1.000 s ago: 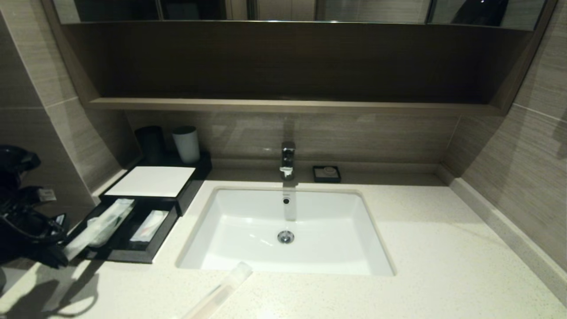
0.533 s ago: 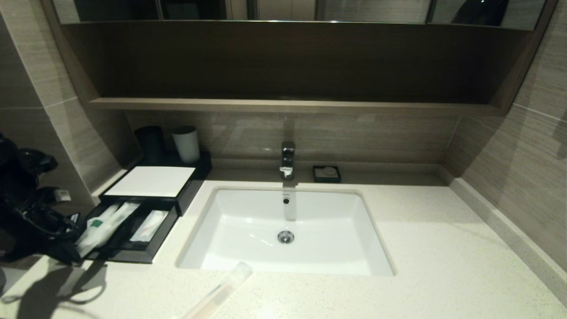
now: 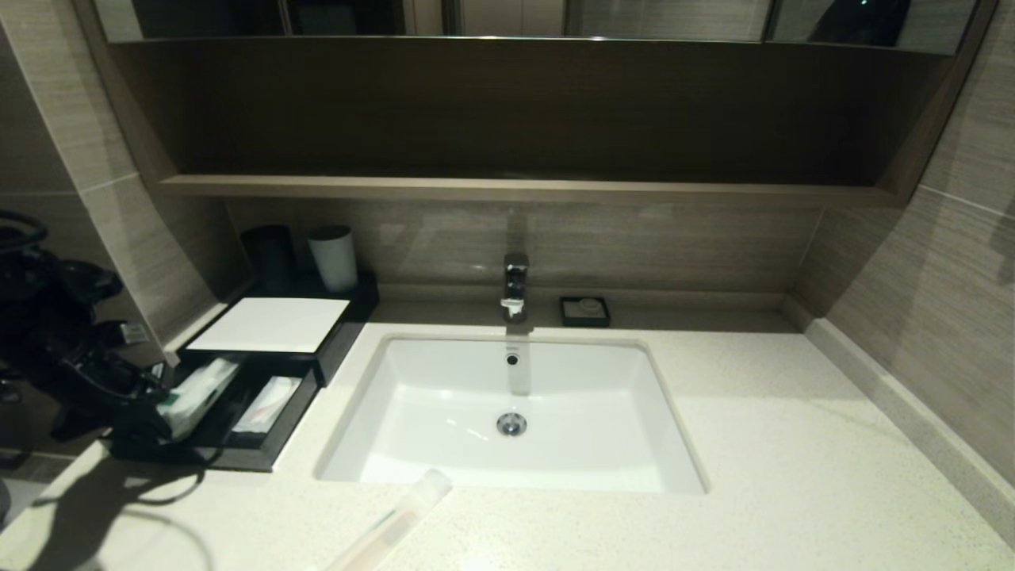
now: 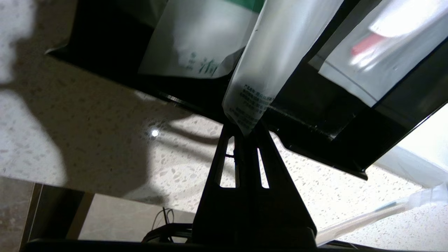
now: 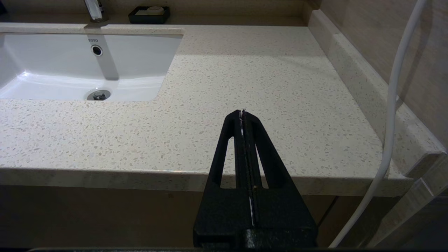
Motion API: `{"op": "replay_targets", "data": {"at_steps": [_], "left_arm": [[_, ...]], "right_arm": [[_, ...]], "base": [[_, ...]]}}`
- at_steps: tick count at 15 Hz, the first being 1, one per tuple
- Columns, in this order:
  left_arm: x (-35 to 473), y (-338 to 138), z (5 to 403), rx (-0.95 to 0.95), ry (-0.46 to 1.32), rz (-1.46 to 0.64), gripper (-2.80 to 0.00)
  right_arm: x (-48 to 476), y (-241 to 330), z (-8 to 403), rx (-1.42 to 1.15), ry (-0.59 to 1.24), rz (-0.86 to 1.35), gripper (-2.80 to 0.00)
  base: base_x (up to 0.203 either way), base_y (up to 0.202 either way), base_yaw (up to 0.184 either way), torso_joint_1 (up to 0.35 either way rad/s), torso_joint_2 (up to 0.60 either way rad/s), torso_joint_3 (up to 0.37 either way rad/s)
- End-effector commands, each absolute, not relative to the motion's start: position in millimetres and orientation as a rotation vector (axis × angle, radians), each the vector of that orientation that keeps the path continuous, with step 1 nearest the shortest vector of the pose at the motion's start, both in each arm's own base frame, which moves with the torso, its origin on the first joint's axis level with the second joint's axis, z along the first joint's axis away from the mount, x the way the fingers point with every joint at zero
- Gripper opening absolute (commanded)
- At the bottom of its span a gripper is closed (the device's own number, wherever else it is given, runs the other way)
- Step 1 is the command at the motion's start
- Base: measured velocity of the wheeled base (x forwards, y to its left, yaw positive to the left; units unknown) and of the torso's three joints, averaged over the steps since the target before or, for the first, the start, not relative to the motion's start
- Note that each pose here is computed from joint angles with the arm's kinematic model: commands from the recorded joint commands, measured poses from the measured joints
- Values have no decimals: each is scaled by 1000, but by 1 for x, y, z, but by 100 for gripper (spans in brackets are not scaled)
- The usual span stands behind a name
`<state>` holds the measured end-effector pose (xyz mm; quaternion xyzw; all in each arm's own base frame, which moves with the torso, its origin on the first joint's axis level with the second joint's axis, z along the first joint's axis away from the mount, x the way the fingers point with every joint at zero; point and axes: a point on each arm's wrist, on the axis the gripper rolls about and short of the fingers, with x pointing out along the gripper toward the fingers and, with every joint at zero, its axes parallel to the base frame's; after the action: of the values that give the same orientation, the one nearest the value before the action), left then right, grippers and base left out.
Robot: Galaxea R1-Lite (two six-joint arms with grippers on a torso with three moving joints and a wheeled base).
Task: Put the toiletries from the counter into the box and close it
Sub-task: Place the bathroom toiletry into the drawer
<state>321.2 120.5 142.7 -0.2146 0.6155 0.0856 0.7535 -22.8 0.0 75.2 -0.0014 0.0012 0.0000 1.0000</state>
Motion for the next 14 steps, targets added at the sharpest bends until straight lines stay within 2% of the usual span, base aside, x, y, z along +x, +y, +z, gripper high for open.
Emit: {"op": "replay_targets", "data": {"at_steps": [1, 8, 9, 14], "left_arm": [[328, 118, 134, -467, 1363, 172, -280], [337, 112, 128, -472, 1320, 121, -280], [338, 112, 128, -468, 1314, 117, 0], [336, 111, 130, -463, 1310, 118, 0]], "right_arm": [[-23, 0, 75, -3, 2, 0, -280], [-23, 0, 75, -3, 2, 0, -280], [-23, 0, 75, -3, 0, 0, -280], [-23, 0, 75, -3, 2, 0, -280]], "base": [[0, 0, 0, 0, 0, 0], [0, 0, 0, 0, 0, 0], [0, 0, 0, 0, 0, 0], [0, 0, 0, 0, 0, 0]]}}
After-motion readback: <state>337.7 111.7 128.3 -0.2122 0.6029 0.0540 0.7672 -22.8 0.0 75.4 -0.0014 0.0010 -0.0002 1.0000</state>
